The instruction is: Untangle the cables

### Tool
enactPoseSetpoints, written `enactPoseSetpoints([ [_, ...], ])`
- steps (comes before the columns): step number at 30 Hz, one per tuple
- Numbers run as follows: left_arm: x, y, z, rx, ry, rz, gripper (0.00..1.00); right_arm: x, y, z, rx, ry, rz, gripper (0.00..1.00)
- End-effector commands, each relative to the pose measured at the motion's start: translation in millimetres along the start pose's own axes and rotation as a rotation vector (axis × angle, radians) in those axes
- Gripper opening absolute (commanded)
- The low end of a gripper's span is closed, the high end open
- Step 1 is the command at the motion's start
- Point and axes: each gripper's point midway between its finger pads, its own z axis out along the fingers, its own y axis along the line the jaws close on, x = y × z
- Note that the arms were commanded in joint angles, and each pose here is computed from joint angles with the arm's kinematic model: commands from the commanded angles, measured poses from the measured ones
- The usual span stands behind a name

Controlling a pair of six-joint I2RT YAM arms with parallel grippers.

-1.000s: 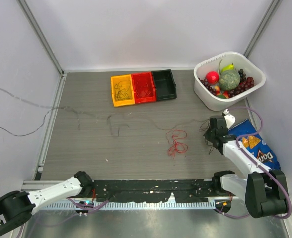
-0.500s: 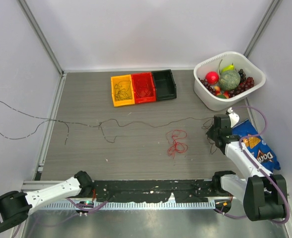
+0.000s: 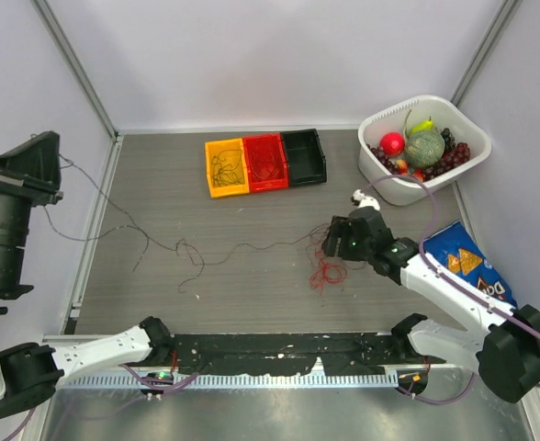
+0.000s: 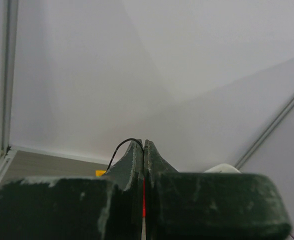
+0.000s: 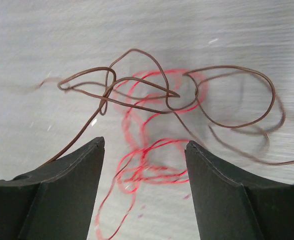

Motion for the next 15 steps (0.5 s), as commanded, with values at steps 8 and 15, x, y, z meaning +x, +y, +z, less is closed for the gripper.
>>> enactPoseSetpoints([
  [8, -7.2, -40.0, 3.5, 0.158, 0.013, -0.112, 0.0, 41.9, 57.3, -53.1, -0.1, 0.191, -0.26, 0.71],
  [15, -10.3, -45.9, 0.4, 0.198, 0.015, -0.136, 0.0, 52.3, 149.2, -93.2, -0.537, 0.316, -0.389, 0.7],
])
